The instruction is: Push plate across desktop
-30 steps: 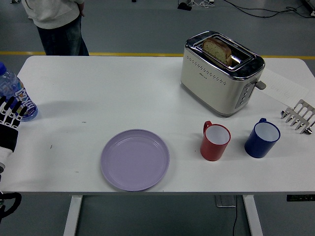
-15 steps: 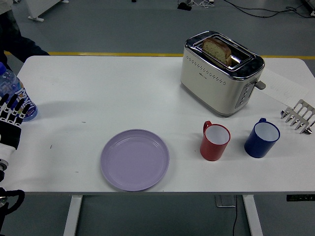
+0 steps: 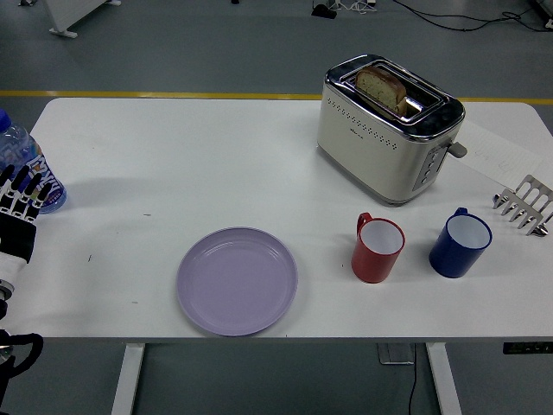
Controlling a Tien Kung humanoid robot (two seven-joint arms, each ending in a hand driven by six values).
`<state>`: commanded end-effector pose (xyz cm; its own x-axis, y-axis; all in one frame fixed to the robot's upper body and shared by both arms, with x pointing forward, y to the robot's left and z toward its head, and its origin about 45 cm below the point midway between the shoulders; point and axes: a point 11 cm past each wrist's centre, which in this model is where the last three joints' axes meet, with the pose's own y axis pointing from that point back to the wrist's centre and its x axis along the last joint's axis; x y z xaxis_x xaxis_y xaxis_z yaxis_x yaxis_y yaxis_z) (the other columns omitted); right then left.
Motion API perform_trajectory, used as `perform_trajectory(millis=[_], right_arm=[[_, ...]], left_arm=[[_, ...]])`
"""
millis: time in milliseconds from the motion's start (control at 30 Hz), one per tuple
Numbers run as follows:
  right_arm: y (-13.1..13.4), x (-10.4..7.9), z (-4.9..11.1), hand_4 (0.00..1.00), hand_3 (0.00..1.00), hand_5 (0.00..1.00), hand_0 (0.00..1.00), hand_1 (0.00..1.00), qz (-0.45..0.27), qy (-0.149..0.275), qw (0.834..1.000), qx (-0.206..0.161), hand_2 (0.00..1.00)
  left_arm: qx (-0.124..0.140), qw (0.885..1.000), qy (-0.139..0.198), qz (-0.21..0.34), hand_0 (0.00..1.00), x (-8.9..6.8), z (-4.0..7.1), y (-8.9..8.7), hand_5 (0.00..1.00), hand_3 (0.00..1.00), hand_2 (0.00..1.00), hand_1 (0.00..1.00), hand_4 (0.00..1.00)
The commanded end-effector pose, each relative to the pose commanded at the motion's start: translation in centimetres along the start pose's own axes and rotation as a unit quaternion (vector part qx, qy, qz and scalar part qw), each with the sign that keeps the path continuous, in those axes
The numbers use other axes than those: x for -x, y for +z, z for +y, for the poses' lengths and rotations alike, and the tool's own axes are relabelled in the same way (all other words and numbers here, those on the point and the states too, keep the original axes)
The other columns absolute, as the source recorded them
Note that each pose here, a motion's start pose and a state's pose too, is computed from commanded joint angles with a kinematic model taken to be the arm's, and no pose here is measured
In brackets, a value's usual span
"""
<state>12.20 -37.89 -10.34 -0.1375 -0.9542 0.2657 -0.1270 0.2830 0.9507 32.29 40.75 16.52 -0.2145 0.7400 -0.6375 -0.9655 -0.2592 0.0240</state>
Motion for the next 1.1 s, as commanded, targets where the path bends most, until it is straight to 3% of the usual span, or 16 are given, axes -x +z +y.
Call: perform_trajectory(millis=[1100], right_arm=[[1.0,-0.3,-0.1,0.177,0.652,0.654,0.596,0.584,0.011,0.003,1.000,0.010,0.639]], left_arm=[[-0.009,1.000,0.011,0.004,0.688,-0.5,0.4,-0.7,0.998,0.591,0.686,0.708,0.528]])
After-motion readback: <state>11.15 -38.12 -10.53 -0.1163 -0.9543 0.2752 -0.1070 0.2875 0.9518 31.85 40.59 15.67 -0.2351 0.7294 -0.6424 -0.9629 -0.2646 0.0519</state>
